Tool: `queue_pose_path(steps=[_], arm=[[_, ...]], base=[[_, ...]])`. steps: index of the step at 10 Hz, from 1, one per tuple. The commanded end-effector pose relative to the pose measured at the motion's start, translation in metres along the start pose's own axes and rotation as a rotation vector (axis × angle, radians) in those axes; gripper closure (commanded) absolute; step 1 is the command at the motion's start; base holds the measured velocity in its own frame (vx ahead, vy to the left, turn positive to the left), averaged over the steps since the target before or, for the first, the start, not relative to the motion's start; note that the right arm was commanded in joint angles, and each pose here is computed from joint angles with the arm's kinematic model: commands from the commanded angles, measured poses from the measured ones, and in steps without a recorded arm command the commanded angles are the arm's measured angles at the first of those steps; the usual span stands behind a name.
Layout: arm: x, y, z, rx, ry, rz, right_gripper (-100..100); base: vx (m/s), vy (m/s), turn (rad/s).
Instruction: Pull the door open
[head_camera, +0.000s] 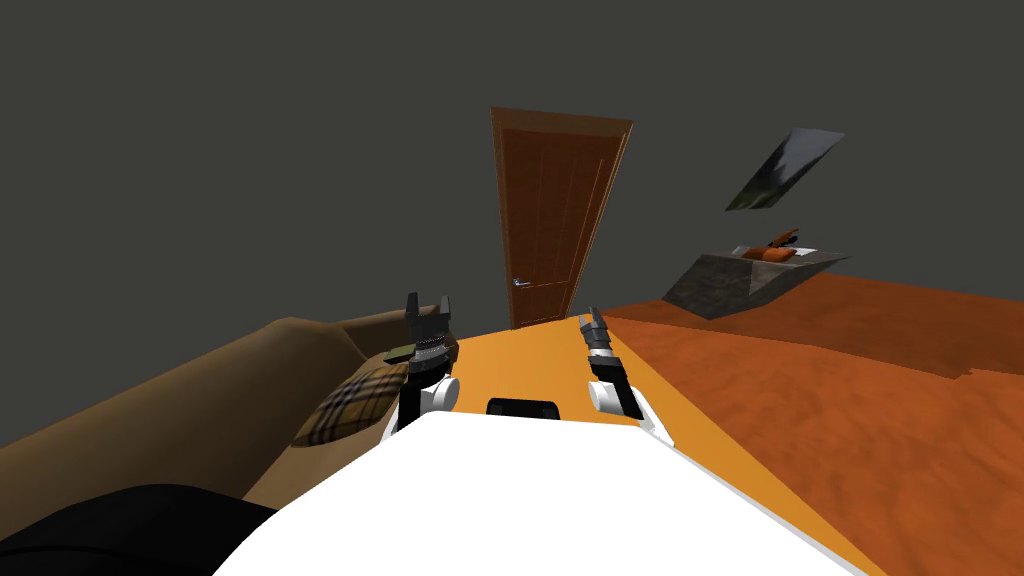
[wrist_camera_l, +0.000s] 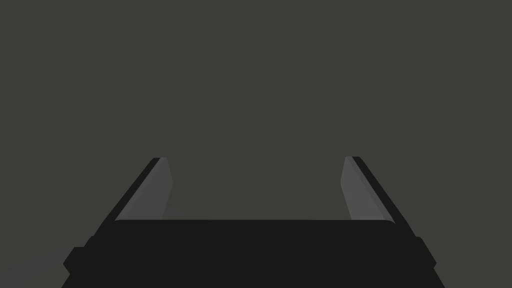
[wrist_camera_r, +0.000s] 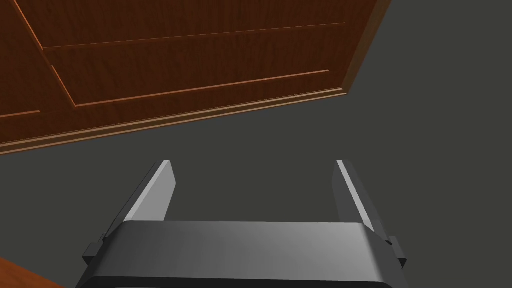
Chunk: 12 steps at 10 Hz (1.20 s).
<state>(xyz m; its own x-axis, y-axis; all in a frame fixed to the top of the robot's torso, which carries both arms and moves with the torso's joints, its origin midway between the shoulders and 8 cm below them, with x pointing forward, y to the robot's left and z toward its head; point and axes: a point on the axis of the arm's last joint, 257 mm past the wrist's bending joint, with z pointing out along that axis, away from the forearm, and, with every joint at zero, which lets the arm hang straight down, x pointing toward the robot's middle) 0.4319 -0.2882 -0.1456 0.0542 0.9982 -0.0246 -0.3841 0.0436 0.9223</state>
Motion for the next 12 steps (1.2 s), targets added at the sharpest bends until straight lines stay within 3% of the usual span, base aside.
queue_pose_path(steps=[1,12], arm=[[-0.002,-0.013,0.0003,0.015,0.002,0.000,-100],[-0.008,-0.082,-0.0033,0.102,0.011,-0.001,-100]], base=[[0.084,0.015,0.069],[0.081,0.024,0.061]])
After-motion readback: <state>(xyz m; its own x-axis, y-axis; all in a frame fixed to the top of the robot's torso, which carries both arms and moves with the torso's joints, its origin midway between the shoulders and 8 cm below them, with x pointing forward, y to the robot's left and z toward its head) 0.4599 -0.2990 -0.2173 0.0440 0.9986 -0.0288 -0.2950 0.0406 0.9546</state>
